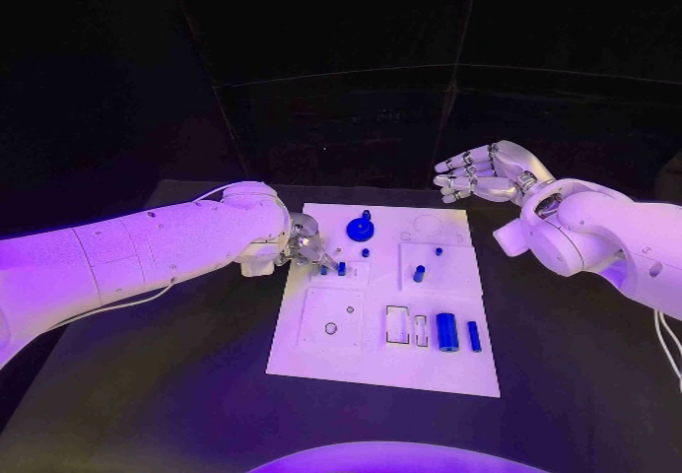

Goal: Assemble the parts on the task board

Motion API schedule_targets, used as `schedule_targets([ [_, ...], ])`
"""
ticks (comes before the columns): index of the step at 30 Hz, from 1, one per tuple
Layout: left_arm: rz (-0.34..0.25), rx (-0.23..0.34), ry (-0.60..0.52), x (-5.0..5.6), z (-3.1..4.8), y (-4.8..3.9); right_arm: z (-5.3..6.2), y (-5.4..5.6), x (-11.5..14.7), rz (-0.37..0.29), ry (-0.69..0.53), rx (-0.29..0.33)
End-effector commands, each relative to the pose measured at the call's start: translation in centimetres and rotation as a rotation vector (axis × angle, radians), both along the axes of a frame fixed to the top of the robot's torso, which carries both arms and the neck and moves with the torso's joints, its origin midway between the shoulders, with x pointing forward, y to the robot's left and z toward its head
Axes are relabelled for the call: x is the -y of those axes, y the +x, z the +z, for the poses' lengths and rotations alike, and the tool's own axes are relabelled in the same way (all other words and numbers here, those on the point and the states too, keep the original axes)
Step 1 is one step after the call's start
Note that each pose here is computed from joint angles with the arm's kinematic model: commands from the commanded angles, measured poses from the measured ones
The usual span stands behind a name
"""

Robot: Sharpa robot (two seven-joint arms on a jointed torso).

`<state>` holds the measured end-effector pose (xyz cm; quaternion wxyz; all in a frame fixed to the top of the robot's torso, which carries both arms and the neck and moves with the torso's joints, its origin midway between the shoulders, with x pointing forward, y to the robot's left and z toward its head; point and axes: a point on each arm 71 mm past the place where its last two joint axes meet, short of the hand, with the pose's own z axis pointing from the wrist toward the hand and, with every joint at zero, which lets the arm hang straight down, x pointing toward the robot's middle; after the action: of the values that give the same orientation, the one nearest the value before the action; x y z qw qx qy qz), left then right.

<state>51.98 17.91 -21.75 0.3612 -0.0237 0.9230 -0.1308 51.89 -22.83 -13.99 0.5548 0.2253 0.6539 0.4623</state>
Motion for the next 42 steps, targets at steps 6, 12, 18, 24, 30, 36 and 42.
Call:
schedule_targets([
  [6,0.007,-0.001,0.016,-0.4,-0.21,-0.16,0.2,0.0,-0.1,0.009,0.0,0.006],
  [12,0.062,0.052,-0.075,-0.5,0.3,-0.12,0.2,0.0,-0.1,0.009,0.0,0.005],
  [18,0.113,0.11,-0.161,-0.8,0.81,0.04,0.1,0.1,-0.1,0.008,-0.001,0.007],
  [24,0.116,0.174,-0.25,-0.9,1.39,0.19,0.1,0.1,0.0,0.006,-0.002,0.007],
  [30,0.118,0.221,-0.392,-0.8,1.99,0.65,0.1,0.2,0.0,0.003,-0.017,0.016],
  [36,0.108,0.283,-0.462,-0.7,2.48,1.23,0.1,0.2,-0.1,0.004,-0.022,0.018],
  [42,-0.126,0.402,-0.539,1.3,3.21,1.02,0.1,0.2,-0.2,0.008,-0.023,0.019],
])
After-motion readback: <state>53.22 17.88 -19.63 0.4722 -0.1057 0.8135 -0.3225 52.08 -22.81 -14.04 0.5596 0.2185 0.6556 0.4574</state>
